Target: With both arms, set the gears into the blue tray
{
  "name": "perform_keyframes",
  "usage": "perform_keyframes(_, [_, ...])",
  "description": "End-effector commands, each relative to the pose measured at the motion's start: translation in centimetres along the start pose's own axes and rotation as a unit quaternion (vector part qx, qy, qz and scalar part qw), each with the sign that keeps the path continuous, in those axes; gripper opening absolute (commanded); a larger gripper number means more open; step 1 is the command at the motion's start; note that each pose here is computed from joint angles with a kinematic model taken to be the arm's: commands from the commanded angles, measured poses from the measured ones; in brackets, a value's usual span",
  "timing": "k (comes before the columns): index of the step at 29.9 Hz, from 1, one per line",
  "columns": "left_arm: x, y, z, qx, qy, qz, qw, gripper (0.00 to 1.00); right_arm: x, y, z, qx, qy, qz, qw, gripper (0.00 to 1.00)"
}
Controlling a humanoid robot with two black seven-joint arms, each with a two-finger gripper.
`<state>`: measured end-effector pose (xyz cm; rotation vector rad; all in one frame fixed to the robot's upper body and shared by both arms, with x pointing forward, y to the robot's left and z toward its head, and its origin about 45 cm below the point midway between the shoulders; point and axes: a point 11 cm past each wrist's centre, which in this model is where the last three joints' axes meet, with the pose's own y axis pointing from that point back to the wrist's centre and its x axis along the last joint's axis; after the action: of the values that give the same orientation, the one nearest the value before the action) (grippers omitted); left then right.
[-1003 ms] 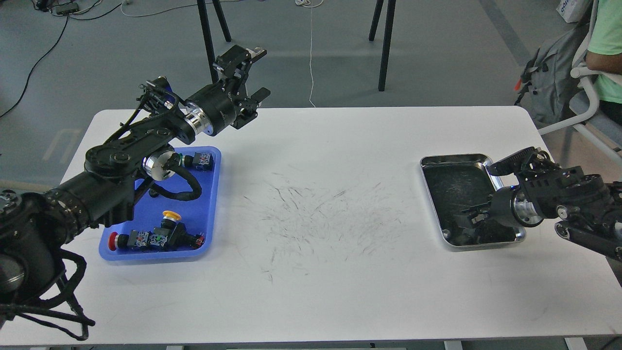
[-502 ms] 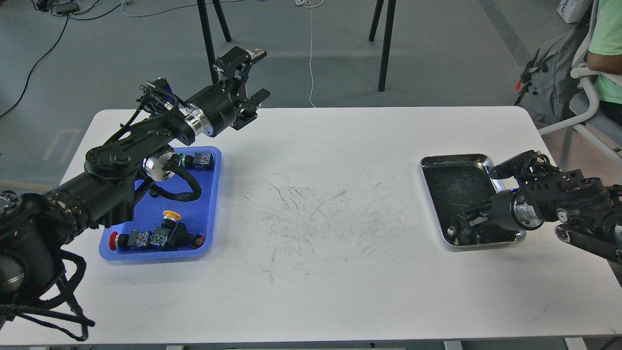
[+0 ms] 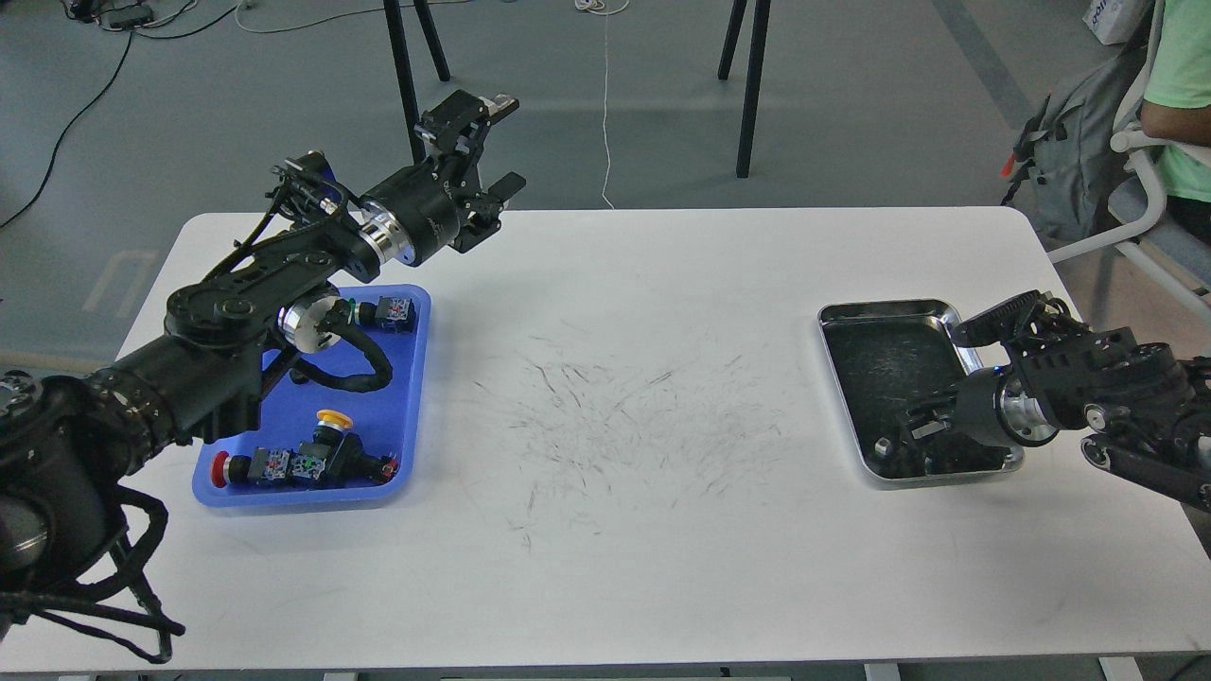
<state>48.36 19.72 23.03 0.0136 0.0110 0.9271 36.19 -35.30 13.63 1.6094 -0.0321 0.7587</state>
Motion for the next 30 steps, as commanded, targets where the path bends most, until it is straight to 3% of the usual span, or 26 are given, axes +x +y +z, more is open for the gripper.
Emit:
perform_keyframes(1, [0.0,0.0,0.1,0.000,-0.001,0.000,1.000,1.00,0.6,0.2,0.0,0.001,0.001,0.007,1.000,0.11])
perform_keyframes(12, [0.3,0.1,0.1,0.001,-0.004,0.001,1.000,1.00,4.5,1.4,0.0,-0.002,0.011,0.054,0.998,0.10])
perform_keyframes(15, [0.3,0.1,0.2,0.000,-0.004,0.002,1.000,1.00,7.0,1.7,-0.4,0.004,0.006,0.117,0.993,0.10])
perform_keyframes(21, [1.0,0.5,0.4,-0.001,-0.006,0.008,1.000,1.00,10.6,0.9,-4.2,0.052,-0.003,0.205,0.977,0.09])
perform_keyframes(30, [1.7,1.0,0.6,0.000,-0.009,0.014,1.000,1.00,14.0,-1.1,-11.3,0.124,0.020,0.275,0.953,0.06])
